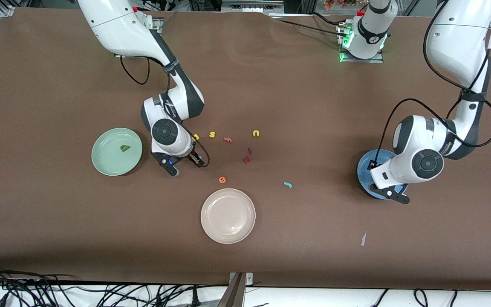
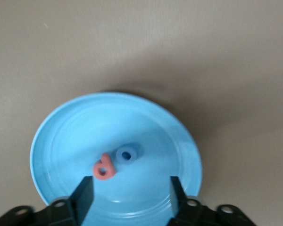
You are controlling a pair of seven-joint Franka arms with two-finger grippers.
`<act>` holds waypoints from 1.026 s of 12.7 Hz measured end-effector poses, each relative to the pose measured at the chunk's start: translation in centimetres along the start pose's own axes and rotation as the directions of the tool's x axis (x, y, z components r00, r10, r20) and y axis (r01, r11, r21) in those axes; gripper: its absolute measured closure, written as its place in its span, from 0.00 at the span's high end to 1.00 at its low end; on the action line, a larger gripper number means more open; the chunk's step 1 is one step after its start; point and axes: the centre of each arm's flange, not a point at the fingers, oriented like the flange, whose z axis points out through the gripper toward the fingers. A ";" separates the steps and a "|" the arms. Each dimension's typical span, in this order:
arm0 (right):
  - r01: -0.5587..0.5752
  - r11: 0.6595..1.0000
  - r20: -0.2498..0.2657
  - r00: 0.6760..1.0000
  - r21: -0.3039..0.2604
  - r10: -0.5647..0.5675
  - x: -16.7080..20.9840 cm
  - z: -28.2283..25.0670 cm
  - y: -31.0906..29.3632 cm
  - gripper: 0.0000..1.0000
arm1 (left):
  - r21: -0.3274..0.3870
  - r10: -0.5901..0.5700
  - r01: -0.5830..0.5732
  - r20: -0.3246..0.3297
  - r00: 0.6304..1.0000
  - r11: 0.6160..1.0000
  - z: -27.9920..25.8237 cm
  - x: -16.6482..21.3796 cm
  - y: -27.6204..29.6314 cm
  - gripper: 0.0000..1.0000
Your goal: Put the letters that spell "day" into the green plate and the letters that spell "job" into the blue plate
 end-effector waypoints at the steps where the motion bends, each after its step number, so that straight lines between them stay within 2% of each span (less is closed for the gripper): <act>1: -0.018 1.000 -0.001 1.000 0.015 0.018 -0.2 0.1 -0.2 1.00 | -0.051 -0.076 0.075 -0.026 0.997 0.996 -1.1 0.6 0.7 0.91; 2: -0.031 0.999 -0.002 1.000 0.022 0.031 -0.4 0.3 -0.3 0.98 | -0.090 -0.145 0.141 -0.040 0.989 0.986 -1.9 1.2 1.8 0.99; 3: -0.042 0.999 -0.003 0.999 0.025 0.042 -0.5 0.5 -0.4 0.97 | -0.111 -0.212 0.206 -0.043 0.976 0.972 -2.4 1.9 3.2 1.00; 5: -0.049 0.998 -0.003 0.999 0.024 0.049 -0.5 0.8 -0.4 0.73 | -0.129 -0.362 0.356 -0.029 0.932 0.926 -2.5 3.4 7.3 1.00; 6: -0.050 0.998 -0.004 0.999 0.024 0.050 -0.5 1.0 -0.4 0.59 | -0.131 -0.437 0.431 -0.018 0.899 0.893 -2.2 4.3 10.0 1.00; 7: -0.051 0.998 -0.006 0.999 0.034 0.051 -0.5 0.9 -0.5 0.53 | -0.131 -0.506 0.501 -0.008 0.862 0.856 -1.7 5.2 12.7 1.00; 8: -0.051 0.998 -0.006 0.999 0.034 0.051 -0.5 0.9 -0.5 0.52 | -0.131 -0.568 0.563 -0.002 0.823 0.816 -1.3 6.1 15.1 1.00; 10: -0.051 0.998 -0.008 0.999 0.041 0.051 -0.4 0.7 -0.7 0.34 | -0.136 -0.667 0.662 0.007 0.745 0.737 -0.6 7.4 18.7 1.00; 11: -0.051 0.998 -0.008 0.999 0.041 0.051 -0.4 0.7 -0.7 0.34 | -0.139 -0.708 0.702 0.012 0.706 0.698 -0.3 7.9 19.9 1.00; 12: -0.051 0.998 -0.008 0.999 0.042 0.051 -0.4 0.6 -0.7 0.26 | -0.141 -0.744 0.739 0.017 0.667 0.659 0.0 8.3 21.0 1.00; 13: -0.047 0.998 -0.008 0.999 0.042 0.047 -0.4 0.6 -0.7 0.26 | -0.144 -0.776 0.770 0.021 0.631 0.622 0.3 8.8 22.1 1.00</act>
